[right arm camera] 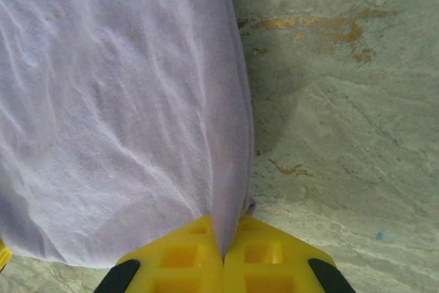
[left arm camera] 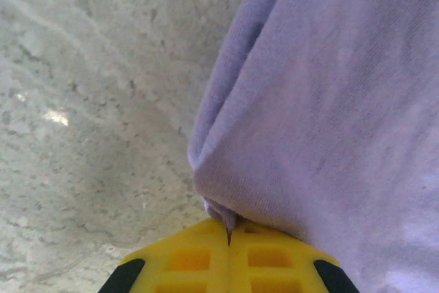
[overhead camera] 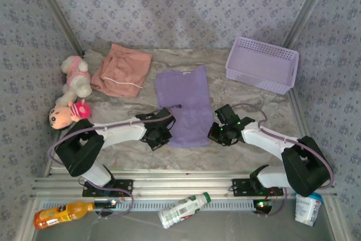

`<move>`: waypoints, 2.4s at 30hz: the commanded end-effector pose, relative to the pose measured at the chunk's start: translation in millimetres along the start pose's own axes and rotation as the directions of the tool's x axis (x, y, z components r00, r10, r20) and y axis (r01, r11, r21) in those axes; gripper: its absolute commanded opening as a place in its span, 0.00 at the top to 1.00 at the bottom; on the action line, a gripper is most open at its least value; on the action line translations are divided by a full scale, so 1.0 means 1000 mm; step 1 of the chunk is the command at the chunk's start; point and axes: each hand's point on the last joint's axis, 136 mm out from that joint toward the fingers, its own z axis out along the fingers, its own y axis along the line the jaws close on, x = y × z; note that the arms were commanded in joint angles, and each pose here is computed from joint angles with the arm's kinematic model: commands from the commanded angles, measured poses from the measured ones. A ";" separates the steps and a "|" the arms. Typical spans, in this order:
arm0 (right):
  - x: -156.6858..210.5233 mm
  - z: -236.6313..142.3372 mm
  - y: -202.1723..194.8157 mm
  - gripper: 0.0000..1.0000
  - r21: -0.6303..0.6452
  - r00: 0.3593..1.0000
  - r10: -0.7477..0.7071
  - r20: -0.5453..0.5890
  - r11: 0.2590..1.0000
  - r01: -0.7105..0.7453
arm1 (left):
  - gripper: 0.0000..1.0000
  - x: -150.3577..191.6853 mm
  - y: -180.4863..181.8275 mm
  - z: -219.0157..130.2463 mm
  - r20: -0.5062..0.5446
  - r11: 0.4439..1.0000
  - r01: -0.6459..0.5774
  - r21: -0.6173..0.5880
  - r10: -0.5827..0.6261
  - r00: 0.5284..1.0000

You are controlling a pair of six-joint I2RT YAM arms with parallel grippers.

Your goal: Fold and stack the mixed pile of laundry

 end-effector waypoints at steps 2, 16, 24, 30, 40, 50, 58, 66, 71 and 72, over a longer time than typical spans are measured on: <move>0.001 -0.005 -0.005 1.00 0.061 0.998 -0.067 -0.014 0.996 0.067 | 1.00 0.002 0.035 0.005 0.020 0.990 0.005 -0.140 -0.003 1.000; 0.073 -0.013 -0.020 1.00 0.101 0.994 -0.077 -0.073 0.991 0.084 | 1.00 0.064 0.100 -0.034 0.026 0.980 -0.067 -0.186 0.074 0.997; 0.076 -0.050 -0.008 1.00 -0.050 0.999 0.023 -0.048 0.998 -0.026 | 1.00 0.048 0.079 -0.069 0.112 1.000 -0.003 -0.031 0.006 0.994; 0.031 -0.079 0.032 1.00 -0.207 0.995 0.095 -0.002 0.974 -0.094 | 1.00 0.007 0.043 -0.110 0.203 0.998 -0.001 0.070 -0.013 0.979; -0.078 -0.110 0.110 1.00 -0.319 0.997 0.048 0.061 0.947 -0.026 | 1.00 -0.091 -0.021 -0.155 0.279 0.983 -0.003 0.182 -0.049 0.959; -0.203 -0.083 0.142 1.00 -0.323 0.983 0.127 0.135 0.943 -0.078 | 1.00 -0.209 -0.096 -0.137 0.259 0.970 -0.003 0.243 -0.062 0.964; -0.314 -0.052 0.144 0.00 -0.363 0.939 0.198 0.280 0.928 -0.087 | 0.00 -0.287 -0.132 -0.101 0.148 0.986 -0.029 0.163 0.004 0.989; -0.295 -0.059 0.148 0.00 -0.251 0.960 0.022 0.279 0.967 0.051 | 0.11 -0.281 -0.143 -0.116 0.194 0.967 -0.087 0.239 0.041 0.980; -0.248 -0.027 0.155 0.38 -0.218 0.978 -0.068 0.199 0.970 0.112 | 0.70 -0.230 -0.160 -0.093 0.105 0.934 -0.187 0.306 0.162 0.981; -0.239 -0.017 0.156 0.60 -0.211 0.979 -0.083 0.183 0.970 0.122 | 0.81 -0.217 -0.161 -0.084 0.081 0.931 -0.205 0.303 0.189 0.979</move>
